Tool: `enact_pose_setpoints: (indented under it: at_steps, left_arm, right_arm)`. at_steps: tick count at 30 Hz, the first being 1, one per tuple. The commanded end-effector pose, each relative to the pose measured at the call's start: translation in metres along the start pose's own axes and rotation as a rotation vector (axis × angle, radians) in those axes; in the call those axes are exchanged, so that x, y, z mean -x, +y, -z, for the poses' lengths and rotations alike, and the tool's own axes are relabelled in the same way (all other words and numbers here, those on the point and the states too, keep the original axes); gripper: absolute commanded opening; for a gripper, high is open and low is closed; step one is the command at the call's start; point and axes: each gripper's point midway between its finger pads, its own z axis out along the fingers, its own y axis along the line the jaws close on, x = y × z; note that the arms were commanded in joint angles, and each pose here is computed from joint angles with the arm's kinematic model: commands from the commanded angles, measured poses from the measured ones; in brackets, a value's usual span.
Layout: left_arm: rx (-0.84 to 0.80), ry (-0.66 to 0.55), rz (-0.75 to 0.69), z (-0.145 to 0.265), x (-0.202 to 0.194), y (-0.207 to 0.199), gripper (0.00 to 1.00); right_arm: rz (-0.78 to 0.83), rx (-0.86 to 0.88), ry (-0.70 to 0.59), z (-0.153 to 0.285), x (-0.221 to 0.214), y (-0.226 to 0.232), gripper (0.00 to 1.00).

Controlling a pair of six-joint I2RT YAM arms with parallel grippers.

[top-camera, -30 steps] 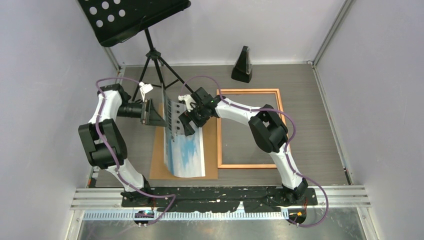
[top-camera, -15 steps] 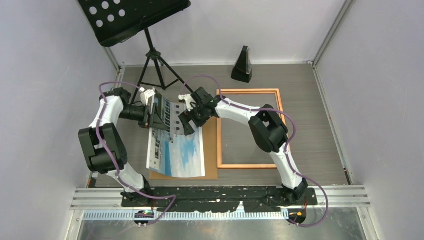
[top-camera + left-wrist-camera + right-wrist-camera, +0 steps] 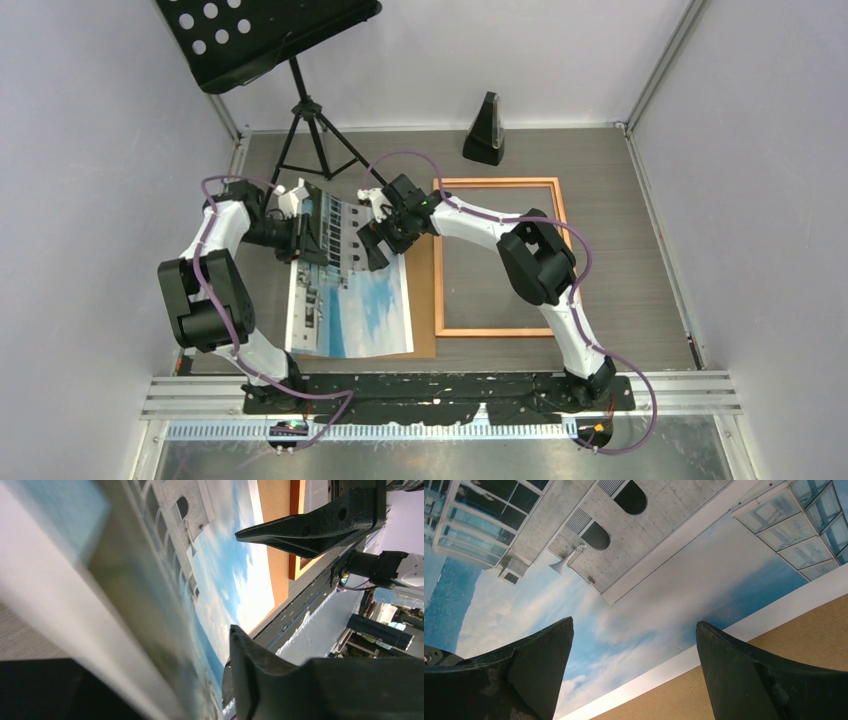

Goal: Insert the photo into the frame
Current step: Pick up the photo at the center of the board.

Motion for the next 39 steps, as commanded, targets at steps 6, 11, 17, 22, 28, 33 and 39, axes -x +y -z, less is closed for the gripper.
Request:
enact_pose_setpoints:
  at_steps: [6,11,17,22,28,33,39]
  left_arm:
    - [0.042,-0.046,-0.019,0.01,0.01,-0.006,0.15]
    - [0.036,-0.079,-0.046,0.019,0.023,-0.016,0.0]
    - [-0.033,-0.151,-0.09,0.038,0.042,-0.047,0.0]
    - [-0.113,-0.22,-0.153,0.057,0.047,-0.084,0.0]
    - [-0.123,-0.271,-0.201,0.068,0.047,-0.104,0.0]
    - [-0.153,-0.301,-0.254,0.077,0.051,-0.13,0.0]
    - [-0.081,-0.343,-0.317,0.087,0.062,-0.162,0.0]
  right_arm:
    - [-0.077,-0.061,0.113,-0.012,-0.042,-0.023,1.0]
    - [-0.08,-0.077,0.05,0.012,-0.019,-0.031,1.0]
    - [-0.048,-0.127,-0.067,0.071,0.021,-0.039,0.96]
    - [-0.058,-0.148,-0.171,0.129,0.047,-0.04,0.95]
    - [-0.136,-0.075,-0.26,0.17,0.047,-0.04,0.95]
    - [-0.204,0.013,-0.309,0.175,0.031,-0.034,0.97]
    - [-0.218,0.063,-0.411,0.198,0.05,-0.025,0.98]
